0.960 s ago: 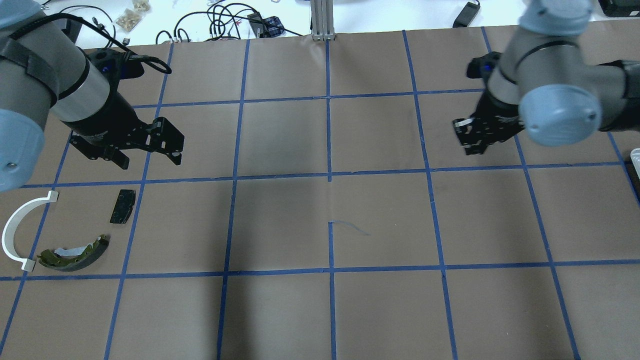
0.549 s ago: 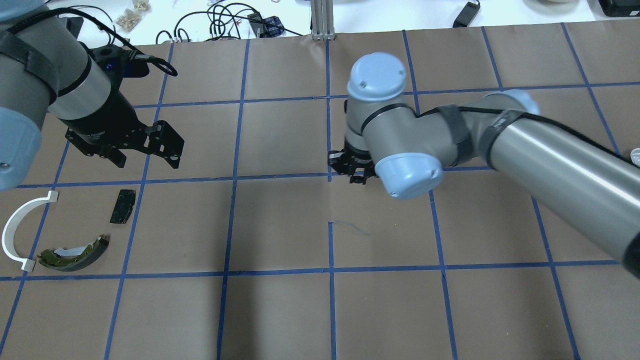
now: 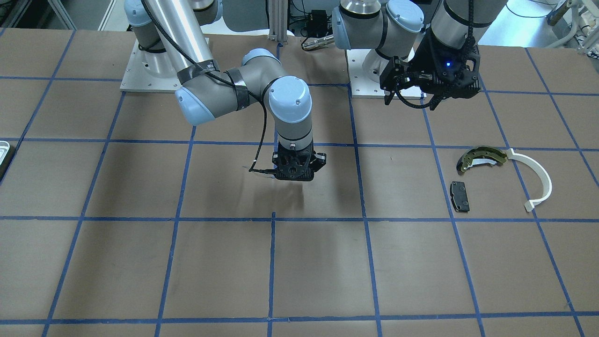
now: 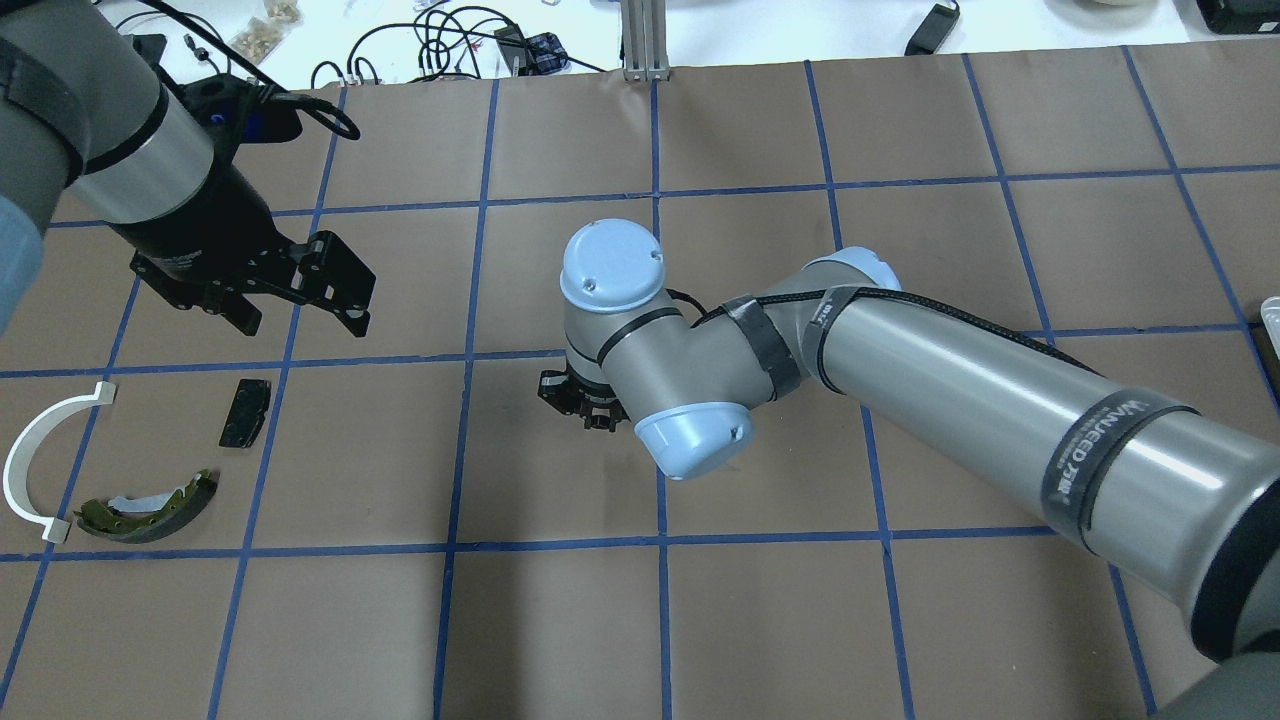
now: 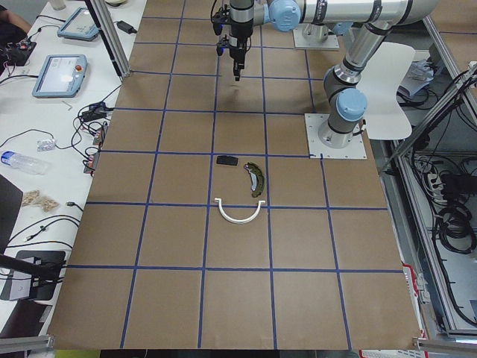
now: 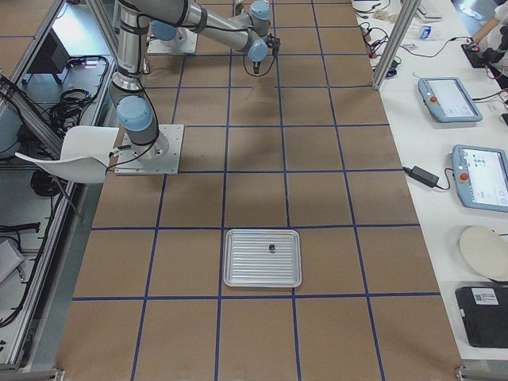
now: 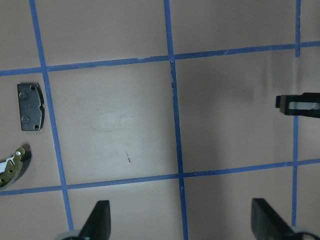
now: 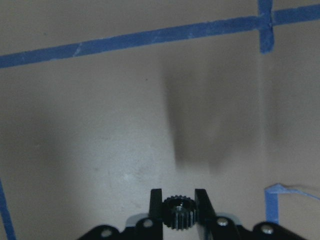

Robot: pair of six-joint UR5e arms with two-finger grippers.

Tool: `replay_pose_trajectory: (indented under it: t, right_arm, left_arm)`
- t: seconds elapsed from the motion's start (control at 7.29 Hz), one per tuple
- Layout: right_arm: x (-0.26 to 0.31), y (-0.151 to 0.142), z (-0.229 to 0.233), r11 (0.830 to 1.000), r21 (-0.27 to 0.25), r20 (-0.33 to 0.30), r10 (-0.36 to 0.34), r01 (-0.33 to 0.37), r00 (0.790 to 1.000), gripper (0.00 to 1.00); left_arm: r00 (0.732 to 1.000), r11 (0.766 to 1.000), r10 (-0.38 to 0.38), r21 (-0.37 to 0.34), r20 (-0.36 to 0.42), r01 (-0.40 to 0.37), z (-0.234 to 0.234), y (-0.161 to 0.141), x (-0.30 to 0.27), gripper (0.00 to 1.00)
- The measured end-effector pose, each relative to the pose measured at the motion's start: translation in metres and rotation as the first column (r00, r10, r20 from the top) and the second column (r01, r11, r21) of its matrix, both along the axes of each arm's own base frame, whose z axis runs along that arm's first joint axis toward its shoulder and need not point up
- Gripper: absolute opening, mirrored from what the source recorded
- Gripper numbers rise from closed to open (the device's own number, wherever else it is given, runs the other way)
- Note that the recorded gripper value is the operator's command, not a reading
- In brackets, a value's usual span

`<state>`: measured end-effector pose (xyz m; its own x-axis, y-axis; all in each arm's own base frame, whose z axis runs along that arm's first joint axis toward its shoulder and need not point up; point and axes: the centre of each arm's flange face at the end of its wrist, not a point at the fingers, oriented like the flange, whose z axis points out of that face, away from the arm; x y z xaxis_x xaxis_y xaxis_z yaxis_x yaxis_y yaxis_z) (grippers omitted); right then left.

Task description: Place bearing gear from tray to pile

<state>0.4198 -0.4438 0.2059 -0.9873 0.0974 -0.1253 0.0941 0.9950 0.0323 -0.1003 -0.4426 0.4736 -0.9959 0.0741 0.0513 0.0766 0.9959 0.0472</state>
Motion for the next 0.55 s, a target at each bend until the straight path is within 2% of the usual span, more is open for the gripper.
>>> replay_pose_trajectory:
  t: [0.27,0.41,0.55]
  right_arm:
    - [-0.037,-0.032,0.017,0.997,-0.024,-0.017,0.067,-0.068,0.998,1.0]
    - [-0.091,-0.057,0.047,0.996,-0.01,-0.055,0.088,-0.089,0.995,1.0]
    - [-0.165,-0.075,0.085,0.989,0.019,-0.103,0.145,-0.144,0.984,1.0]
  left_arm:
    - [1.0,1.0,0.008,0.004,-0.001,-0.008,-0.003,-0.003,0.004,1.0]
    - [1.0,1.0,0.01,0.011,0.0,-0.01,-0.007,-0.004,0.006,1.0]
    - [1.0,1.0,0.013,0.027,-0.001,-0.013,-0.017,-0.007,0.007,1.0]
